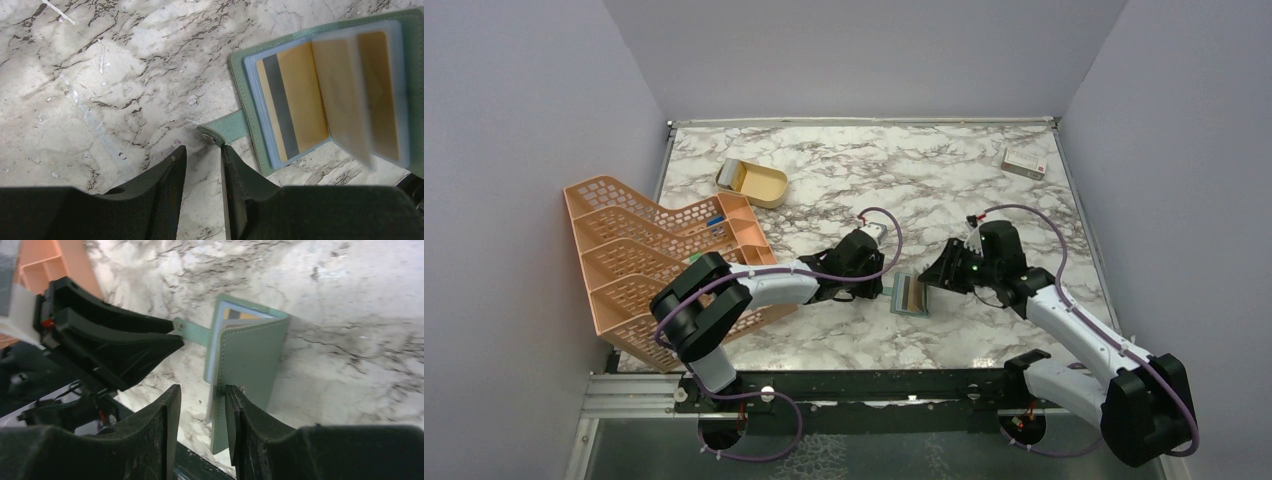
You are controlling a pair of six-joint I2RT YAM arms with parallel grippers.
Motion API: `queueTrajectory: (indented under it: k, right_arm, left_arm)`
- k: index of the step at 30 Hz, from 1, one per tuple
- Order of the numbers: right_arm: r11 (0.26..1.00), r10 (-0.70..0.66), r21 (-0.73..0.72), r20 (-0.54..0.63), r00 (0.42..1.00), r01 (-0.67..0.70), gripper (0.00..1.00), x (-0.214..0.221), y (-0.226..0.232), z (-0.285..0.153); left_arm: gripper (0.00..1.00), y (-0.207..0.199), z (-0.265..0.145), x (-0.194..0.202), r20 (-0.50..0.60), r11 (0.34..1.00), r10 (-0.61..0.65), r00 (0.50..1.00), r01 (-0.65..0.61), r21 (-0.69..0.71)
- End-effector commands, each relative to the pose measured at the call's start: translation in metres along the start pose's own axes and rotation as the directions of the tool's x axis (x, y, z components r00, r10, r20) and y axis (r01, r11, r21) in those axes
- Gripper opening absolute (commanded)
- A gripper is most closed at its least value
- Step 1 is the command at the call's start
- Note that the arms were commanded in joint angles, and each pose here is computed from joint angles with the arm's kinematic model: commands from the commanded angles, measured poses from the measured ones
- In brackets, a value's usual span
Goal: Put the credit cards into the card holder
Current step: Close the card holder at the center of the board.
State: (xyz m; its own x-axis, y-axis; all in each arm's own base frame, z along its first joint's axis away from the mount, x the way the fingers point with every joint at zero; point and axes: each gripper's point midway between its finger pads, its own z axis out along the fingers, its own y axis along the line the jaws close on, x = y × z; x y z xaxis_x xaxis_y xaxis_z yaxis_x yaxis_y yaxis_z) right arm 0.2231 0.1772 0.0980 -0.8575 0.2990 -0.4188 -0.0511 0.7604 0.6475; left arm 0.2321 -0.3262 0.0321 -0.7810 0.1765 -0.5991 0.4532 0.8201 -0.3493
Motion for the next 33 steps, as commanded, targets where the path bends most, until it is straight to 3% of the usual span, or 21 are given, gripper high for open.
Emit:
queueTrajectory:
  k: [1, 5, 15, 22, 28, 33]
  right_arm:
    - [0.990, 0.033, -0.138, -0.052, 0.998, -0.040, 0.39, 0.010, 0.020, 0.007]
    - [0.994, 0.017, -0.108, -0.073, 0.997, -0.025, 0.39, 0.012, 0.012, 0.014]
    - [1.000, 0.003, -0.017, -0.111, 0.994, -0.005, 0.26, 0.018, -0.013, 0.031]
    - [1.000, -0.002, -0.022, -0.137, 0.991, -0.001, 0.38, 0.022, -0.013, 0.042]
    - [0.999, -0.017, -0.043, -0.146, 0.989, 0.011, 0.40, 0.023, -0.009, 0.044]
    - [0.998, -0.037, 0.039, -0.133, 0.990, 0.042, 0.28, 0.019, -0.021, 0.041]
  left_arm:
    - [0.34, -0.001, 0.004, 0.007, -0.017, 1.000, -0.007, 1.000, 0.007, 0.009]
    - [0.34, -0.003, 0.003, 0.007, -0.018, 1.000, -0.014, 1.000, 0.014, 0.021]
    - [0.34, -0.008, 0.002, 0.006, -0.014, 0.998, -0.036, 0.999, 0.037, 0.045]
    - [0.33, -0.015, 0.003, 0.008, -0.025, 0.995, -0.052, 0.998, 0.054, 0.080]
    - [0.33, -0.022, 0.002, 0.011, -0.037, 0.989, -0.077, 0.996, 0.081, 0.122]
    - [0.33, -0.038, -0.004, 0.012, -0.056, 0.970, -0.124, 0.991, 0.133, 0.203]
